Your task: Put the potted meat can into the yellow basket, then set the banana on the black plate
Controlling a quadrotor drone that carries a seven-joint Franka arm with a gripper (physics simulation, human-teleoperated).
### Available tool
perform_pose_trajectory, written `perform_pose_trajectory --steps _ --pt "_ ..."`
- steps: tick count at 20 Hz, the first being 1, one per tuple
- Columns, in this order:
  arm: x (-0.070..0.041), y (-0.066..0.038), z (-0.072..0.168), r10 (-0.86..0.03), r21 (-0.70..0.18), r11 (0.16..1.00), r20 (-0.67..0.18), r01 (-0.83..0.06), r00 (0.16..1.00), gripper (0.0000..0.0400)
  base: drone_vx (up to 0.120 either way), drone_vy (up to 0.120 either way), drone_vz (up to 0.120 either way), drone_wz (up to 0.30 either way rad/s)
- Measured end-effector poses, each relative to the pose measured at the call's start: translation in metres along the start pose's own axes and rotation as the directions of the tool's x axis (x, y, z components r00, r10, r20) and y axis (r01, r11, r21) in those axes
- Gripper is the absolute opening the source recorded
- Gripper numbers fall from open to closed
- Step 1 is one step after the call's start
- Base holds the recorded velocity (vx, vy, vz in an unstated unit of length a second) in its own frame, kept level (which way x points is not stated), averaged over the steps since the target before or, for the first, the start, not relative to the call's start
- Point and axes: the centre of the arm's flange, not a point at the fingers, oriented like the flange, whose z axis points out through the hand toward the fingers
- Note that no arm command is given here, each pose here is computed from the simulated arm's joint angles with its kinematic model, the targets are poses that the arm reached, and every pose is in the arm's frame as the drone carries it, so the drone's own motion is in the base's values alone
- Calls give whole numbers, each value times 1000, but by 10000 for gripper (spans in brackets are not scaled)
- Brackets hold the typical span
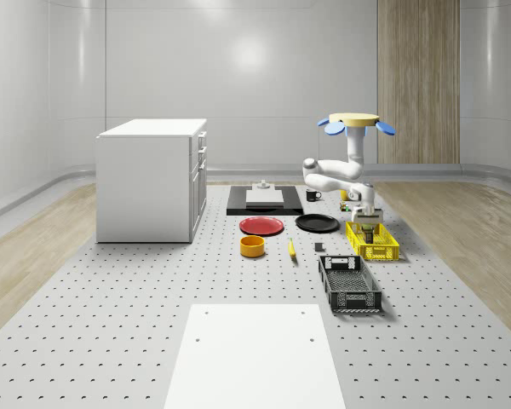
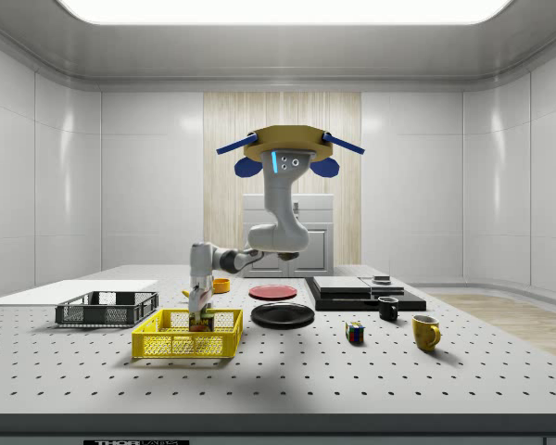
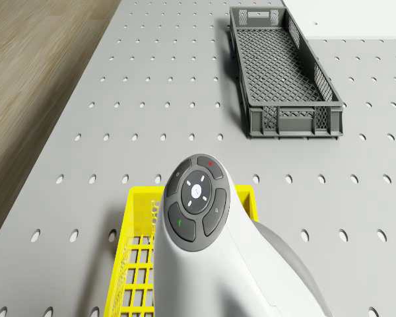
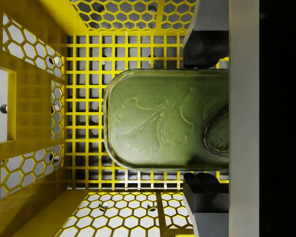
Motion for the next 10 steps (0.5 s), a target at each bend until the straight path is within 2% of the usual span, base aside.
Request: perform_pose_trajectory --steps 2,9,10 --pt "0 0 0 0 1 1000 1 0 1000 362 0 0 20 0" --pt "0 0 -7 0 2 1000 3 0 1000 393 0 0 120 0" --pt "0 0 -7 0 2 1000 3 0 1000 395 40 -120 120 0"
